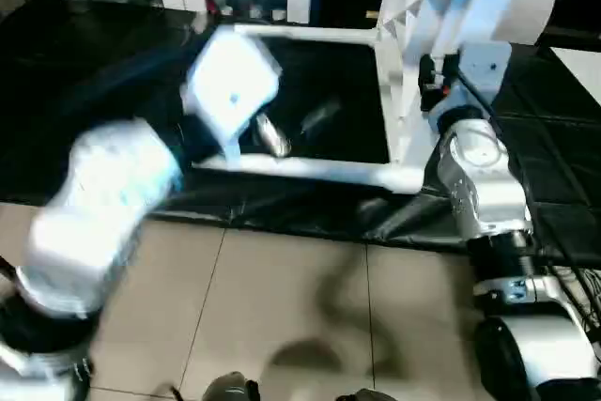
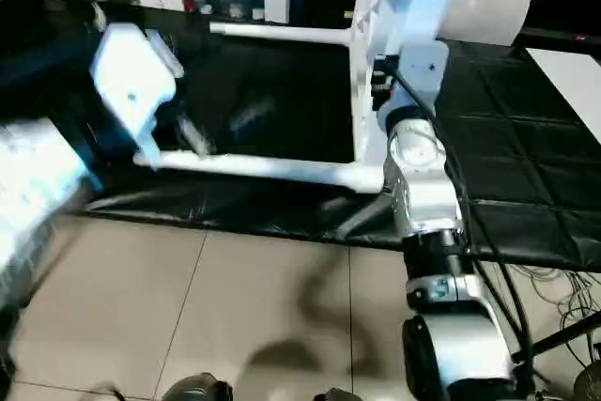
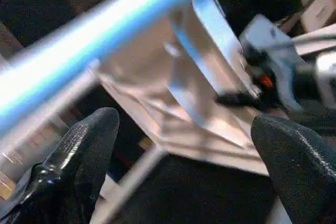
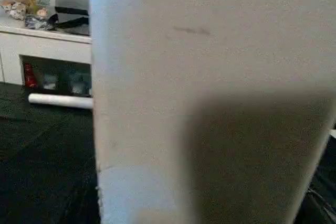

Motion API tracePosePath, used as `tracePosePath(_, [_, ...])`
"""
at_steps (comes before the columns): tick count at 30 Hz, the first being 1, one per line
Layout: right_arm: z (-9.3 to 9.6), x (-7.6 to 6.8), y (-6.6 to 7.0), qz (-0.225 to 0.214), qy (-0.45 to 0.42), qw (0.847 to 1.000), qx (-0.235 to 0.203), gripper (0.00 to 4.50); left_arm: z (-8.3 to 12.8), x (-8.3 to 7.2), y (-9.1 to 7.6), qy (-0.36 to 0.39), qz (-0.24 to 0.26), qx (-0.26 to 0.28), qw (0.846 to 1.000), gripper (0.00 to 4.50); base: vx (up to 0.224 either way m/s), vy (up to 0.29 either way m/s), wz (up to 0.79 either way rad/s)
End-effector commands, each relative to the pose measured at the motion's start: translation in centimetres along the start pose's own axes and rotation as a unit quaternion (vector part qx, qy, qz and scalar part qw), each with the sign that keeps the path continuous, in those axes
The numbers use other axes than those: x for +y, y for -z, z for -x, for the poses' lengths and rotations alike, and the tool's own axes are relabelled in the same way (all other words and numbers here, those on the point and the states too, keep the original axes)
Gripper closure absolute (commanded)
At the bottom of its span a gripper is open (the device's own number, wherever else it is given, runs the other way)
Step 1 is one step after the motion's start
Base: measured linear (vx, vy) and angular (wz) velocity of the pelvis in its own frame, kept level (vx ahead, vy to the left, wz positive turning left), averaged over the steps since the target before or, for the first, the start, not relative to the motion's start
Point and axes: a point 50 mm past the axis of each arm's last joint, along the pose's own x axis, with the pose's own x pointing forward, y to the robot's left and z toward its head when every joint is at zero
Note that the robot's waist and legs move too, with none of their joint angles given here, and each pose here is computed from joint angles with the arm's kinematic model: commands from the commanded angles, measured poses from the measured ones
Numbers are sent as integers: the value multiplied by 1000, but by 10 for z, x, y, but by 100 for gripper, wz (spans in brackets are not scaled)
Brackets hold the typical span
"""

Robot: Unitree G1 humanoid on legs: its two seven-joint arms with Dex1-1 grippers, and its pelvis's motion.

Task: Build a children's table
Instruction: Flip table

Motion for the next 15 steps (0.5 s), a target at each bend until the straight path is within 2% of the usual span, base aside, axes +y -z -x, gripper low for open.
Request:
tracePosePath(1, [-4, 2, -8, 8, -15, 1000, -4, 218, -3, 11, -6, -11, -53, -2, 999, 0, 0, 0, 0])
tracePosePath(2, [-3, 5, -5, 8, -19, 1000, 4, 182, -8, 21, -11, -30, -83, -13, 996, 0, 0, 0, 0])
tracePosePath(5, [1, 11, 1, 13, -25, 999, 17, 174, -11, 28, -17, -46, -108, -28, 993, 0, 0, 0, 0])
tracePosePath(8, [12, 15, 15, 9, -27, 999, 39, 152, -10, 30, -21, -56, -129, -44, 989, 0, 0, 0, 0])
tracePosePath(10, [17, 15, 22, 7, -30, 998, 51, 152, -10, 32, -21, -61, -136, -43, 988, 0, 0, 0, 0])
tracePosePath(15, [23, 12, 39, 18, -26, 997, 73, 152, -12, 52, -16, -93, -186, -18, 978, 0, 0, 0, 0])
